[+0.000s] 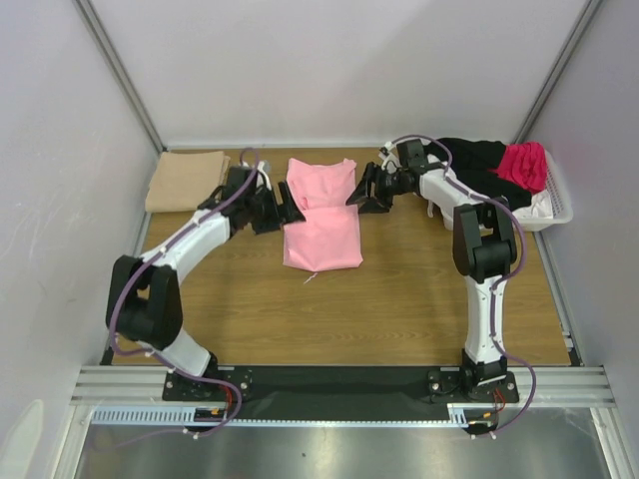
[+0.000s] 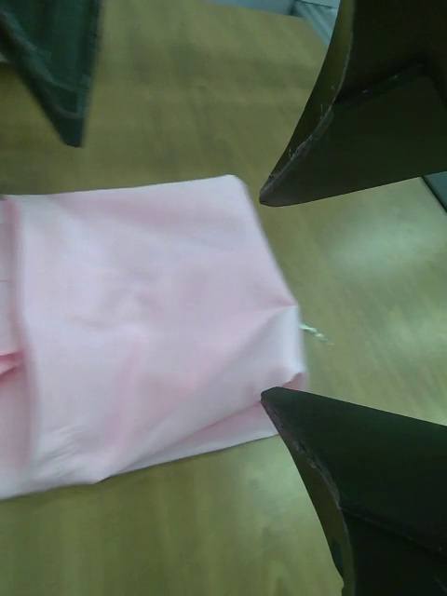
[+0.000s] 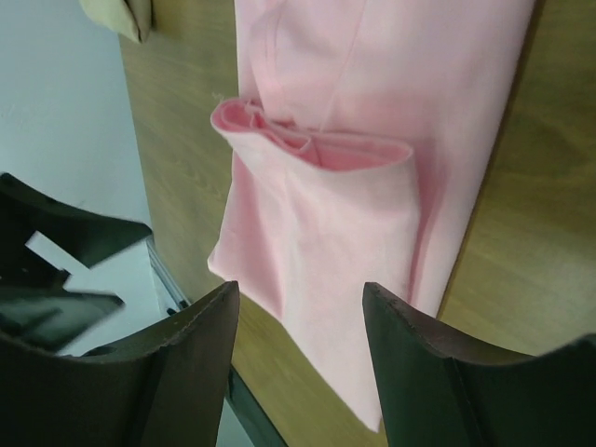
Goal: Fold and stack the t-shirts
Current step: Fold the tshirt
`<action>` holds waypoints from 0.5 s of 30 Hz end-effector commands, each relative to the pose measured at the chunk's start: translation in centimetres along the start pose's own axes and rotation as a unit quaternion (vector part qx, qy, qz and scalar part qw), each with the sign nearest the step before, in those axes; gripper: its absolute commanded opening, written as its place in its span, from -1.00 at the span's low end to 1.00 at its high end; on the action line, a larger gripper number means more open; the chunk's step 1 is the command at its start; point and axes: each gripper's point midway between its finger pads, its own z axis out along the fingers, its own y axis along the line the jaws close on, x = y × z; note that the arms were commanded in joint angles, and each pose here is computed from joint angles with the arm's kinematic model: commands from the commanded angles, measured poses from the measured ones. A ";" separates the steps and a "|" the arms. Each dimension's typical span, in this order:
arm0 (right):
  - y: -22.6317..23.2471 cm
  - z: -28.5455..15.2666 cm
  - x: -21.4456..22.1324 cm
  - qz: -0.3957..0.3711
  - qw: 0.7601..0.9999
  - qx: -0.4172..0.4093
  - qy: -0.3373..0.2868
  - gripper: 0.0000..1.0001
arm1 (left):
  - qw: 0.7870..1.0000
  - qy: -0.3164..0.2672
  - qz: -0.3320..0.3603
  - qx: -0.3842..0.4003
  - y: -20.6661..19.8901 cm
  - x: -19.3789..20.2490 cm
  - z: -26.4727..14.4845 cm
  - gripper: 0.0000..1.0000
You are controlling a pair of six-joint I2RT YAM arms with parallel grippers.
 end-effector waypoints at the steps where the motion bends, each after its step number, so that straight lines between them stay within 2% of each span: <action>1: 3.4 -1.1 0.8 -0.052 0.998 -0.016 -0.011 0.22 | 0.998 0.000 0.020 0.053 -0.8 3.0 -0.4 0.69; 3: 3.9 -0.8 1.7 -0.065 0.998 -0.017 -0.003 0.21 | 0.997 -0.017 0.032 0.068 -1.0 2.9 -0.4 0.69; 7: 6.0 0.3 1.4 -0.089 0.995 -0.029 -0.017 0.14 | 0.996 -0.015 0.032 0.079 0.2 5.1 0.7 0.68; 10: 8.2 2.1 0.6 -0.086 0.994 -0.064 -0.025 0.08 | 0.994 -0.030 0.028 0.103 0.2 5.6 1.4 0.68; 15: 9.1 6.5 1.0 -0.088 0.992 -0.084 -0.017 0.04 | 0.990 -0.050 0.018 0.132 -0.2 5.9 1.8 0.68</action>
